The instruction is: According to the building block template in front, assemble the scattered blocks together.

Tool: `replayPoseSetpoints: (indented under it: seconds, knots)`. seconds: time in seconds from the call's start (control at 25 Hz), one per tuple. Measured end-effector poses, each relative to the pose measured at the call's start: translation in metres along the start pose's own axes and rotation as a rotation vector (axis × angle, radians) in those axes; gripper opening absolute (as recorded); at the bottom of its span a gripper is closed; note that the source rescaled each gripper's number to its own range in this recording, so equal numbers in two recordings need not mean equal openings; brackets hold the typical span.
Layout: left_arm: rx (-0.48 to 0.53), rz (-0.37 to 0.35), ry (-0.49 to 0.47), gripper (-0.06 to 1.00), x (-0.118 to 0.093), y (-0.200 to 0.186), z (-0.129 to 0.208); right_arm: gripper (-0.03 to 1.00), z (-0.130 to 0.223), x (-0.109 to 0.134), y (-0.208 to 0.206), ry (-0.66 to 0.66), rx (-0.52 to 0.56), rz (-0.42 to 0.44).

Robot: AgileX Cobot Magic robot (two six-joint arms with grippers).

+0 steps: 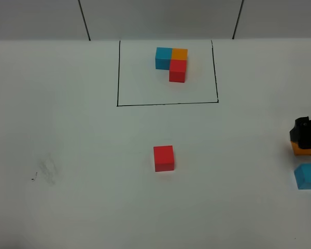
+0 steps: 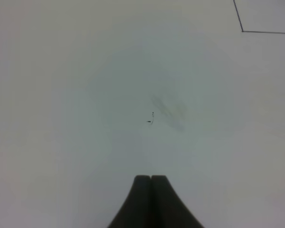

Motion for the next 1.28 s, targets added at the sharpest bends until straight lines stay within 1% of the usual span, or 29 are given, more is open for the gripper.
replayPoseSetpoints:
  seconds: [0.08, 0.44, 0.8, 0.96, 1.16, 1.28]
  knots:
    - [0.0, 0.0, 0.0, 0.0, 0.0, 0.0, 0.0, 0.91, 0.003, -0.001, 0.008, 0.0, 0.022, 0.004]
    - [0.0, 0.0, 0.0, 0.0, 0.0, 0.0, 0.0, 0.88, 0.005, -0.006, 0.037, -0.011, 0.047, 0.022]
    - [0.0, 0.0, 0.0, 0.0, 0.0, 0.0, 0.0, 0.84, 0.003, -0.009, 0.055, -0.02, 0.055, 0.032]
    - [0.0, 0.0, 0.0, 0.0, 0.0, 0.0, 0.0, 0.84, 0.003, -0.01, 0.065, -0.024, 0.078, 0.033]
    - [0.0, 0.0, 0.0, 0.0, 0.0, 0.0, 0.0, 0.84, -0.002, -0.011, 0.072, -0.025, 0.061, 0.039]
    - [0.0, 0.0, 0.0, 0.0, 0.0, 0.0, 0.0, 0.84, 0.0, -0.011, 0.077, -0.025, 0.069, 0.041]
Point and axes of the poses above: a point on each arm's last joint axis where the gripper is mounted, y pointing out along that axis toward the gripper, x along the wrist's bending axis when the last joint is at zero, z = x × y, the point moved 6 cm from there along y, pointing out along that axis toward the gripper, and after that the axes turned 8 degrees about y, right-handed, at the moved point
